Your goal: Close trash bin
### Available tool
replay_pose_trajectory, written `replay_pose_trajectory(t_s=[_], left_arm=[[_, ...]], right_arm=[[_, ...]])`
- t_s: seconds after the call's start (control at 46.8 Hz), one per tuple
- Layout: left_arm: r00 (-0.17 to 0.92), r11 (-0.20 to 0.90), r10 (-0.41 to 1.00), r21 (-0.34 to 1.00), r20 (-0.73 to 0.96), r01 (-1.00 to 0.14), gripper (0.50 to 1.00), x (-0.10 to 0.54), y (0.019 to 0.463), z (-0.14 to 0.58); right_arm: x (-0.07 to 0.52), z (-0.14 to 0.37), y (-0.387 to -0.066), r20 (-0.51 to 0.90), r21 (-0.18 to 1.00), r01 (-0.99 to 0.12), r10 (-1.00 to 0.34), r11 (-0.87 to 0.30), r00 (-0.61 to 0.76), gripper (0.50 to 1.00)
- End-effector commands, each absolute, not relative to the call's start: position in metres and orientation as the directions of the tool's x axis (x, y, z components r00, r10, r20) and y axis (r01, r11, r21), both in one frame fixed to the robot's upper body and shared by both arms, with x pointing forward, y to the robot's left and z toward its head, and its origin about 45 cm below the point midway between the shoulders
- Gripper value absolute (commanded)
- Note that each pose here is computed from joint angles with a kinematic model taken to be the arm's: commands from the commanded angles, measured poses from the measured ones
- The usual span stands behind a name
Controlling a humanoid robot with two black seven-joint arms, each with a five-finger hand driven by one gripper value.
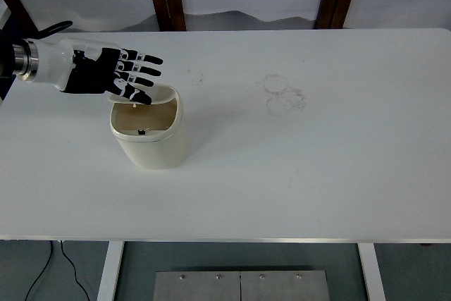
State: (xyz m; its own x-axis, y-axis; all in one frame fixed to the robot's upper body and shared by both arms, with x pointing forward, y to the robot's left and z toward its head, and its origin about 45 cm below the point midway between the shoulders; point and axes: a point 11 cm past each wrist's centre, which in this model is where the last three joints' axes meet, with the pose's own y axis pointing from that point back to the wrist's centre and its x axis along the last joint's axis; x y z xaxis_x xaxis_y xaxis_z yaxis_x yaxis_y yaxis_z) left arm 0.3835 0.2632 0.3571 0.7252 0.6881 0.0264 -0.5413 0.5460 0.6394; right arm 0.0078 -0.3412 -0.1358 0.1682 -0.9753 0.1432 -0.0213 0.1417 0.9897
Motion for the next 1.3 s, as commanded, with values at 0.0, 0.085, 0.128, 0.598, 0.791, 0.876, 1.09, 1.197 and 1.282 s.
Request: replay_pose_trajectory(t_s=[0.0,0.085,0.128,0.598,0.791,0.876,1.09,1.197,1.282], left_arm=[[0.724,0.546,0.689,0.641,0.023,-0.54,1.0,0.383,0.264,0.355],[0.726,0.547,0.688,0.646,0.015,-0.532,1.0,0.382,0.263,0.351],[0.728,0.549,0.686,0.649,0.01,-0.526,1.0,0.38,0.263,0.349],[0.74,0.563,0.672,0.656,-0.01,-0.503,1.0,0.372,0.257,0.344],[0.736,0.553,0.677,0.668,-0.013,-0.497,1.0,0.369,0.261,0.34],[0.736,0.554,0.676,0.669,-0.014,-0.495,1.0,0.368,0.261,0.339],[0.738,0.555,0.674,0.67,-0.016,-0.493,1.0,0.367,0.26,0.339],[0.742,0.559,0.671,0.671,-0.019,-0.488,1.0,0.366,0.259,0.338],[0.739,0.552,0.673,0.679,-0.021,-0.484,1.0,0.365,0.261,0.335]], right_arm=[[0.008,-0.136,-0.341,0.143,0.99,-0.021,-0.975,0.142,0.169,0.995],[0.008,-0.136,-0.341,0.143,0.99,-0.021,-0.975,0.142,0.169,0.995],[0.008,-0.136,-0.341,0.143,0.99,-0.021,-0.975,0.142,0.167,0.995],[0.009,-0.136,-0.341,0.143,0.99,-0.023,-0.975,0.142,0.169,0.995],[0.009,-0.136,-0.341,0.143,0.99,-0.023,-0.975,0.142,0.169,0.995],[0.009,-0.136,-0.341,0.143,0.99,-0.023,-0.975,0.142,0.169,0.995],[0.009,-0.136,-0.341,0.143,0.99,-0.023,-0.975,0.142,0.169,0.995],[0.009,-0.136,-0.341,0.143,0.99,-0.023,-0.975,0.142,0.169,0.995],[0.009,-0.136,-0.341,0.143,0.99,-0.023,-0.975,0.142,0.169,0.995]])
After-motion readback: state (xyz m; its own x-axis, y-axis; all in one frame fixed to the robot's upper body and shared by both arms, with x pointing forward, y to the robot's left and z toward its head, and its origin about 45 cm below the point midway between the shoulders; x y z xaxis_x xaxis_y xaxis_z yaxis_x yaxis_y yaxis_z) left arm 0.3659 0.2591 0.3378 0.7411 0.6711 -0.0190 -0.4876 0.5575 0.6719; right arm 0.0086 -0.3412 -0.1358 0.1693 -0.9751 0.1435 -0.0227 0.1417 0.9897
